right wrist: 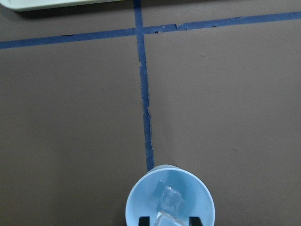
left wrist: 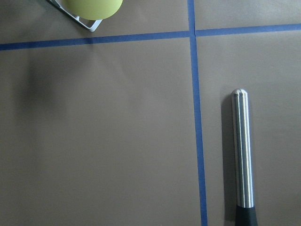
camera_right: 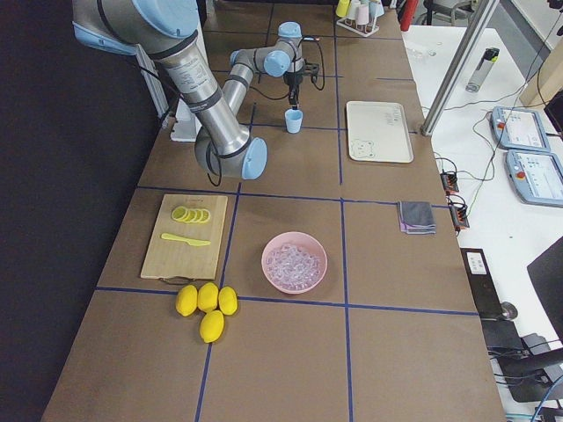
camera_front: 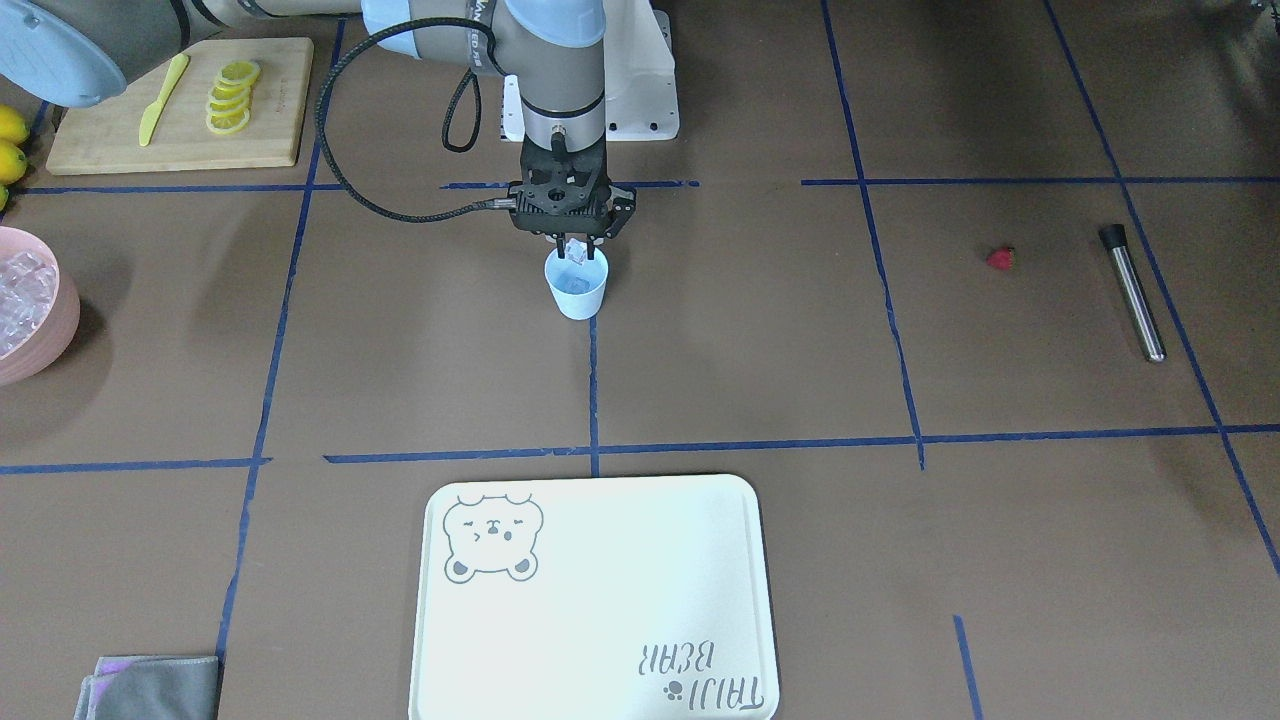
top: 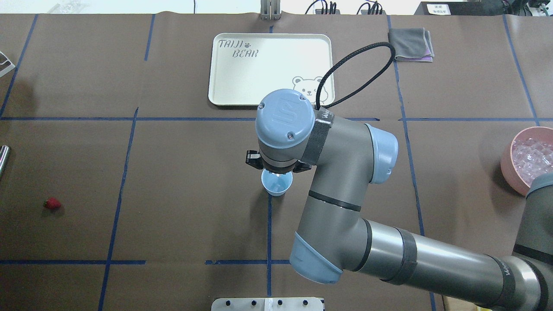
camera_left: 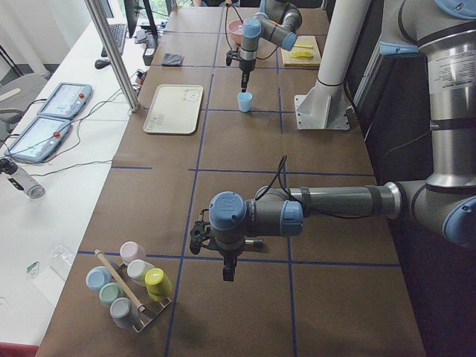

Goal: Mash ice and strawberries in cup
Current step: 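Open the right gripper to drop the ice cube into the cup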

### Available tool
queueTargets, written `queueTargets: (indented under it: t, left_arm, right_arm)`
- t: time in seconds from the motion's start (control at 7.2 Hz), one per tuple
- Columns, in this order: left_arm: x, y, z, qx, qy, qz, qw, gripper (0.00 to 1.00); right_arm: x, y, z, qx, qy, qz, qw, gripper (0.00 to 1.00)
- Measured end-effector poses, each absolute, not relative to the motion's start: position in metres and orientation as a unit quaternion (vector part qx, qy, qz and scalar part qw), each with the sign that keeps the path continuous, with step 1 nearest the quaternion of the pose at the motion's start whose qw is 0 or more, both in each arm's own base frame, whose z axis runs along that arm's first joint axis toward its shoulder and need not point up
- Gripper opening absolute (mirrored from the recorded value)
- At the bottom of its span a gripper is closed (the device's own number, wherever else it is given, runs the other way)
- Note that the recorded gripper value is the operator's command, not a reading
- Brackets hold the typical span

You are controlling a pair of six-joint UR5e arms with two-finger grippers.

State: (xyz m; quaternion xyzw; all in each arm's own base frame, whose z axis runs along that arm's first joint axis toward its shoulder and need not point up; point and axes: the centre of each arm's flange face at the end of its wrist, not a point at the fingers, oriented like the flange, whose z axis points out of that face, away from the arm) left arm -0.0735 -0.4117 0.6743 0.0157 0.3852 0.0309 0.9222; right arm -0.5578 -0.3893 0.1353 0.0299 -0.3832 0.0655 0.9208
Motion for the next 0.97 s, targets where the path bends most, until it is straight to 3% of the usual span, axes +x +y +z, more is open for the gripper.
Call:
queueTargets:
  t: [0.97]
  left_arm:
    - [-0.073,-0.412,0.675,0.017,0.385,0.031,0.922,1.00]
  right_arm:
    - [-0.544,-0.405,0.139,0.032,-0.384,0.062,0.921,0.99]
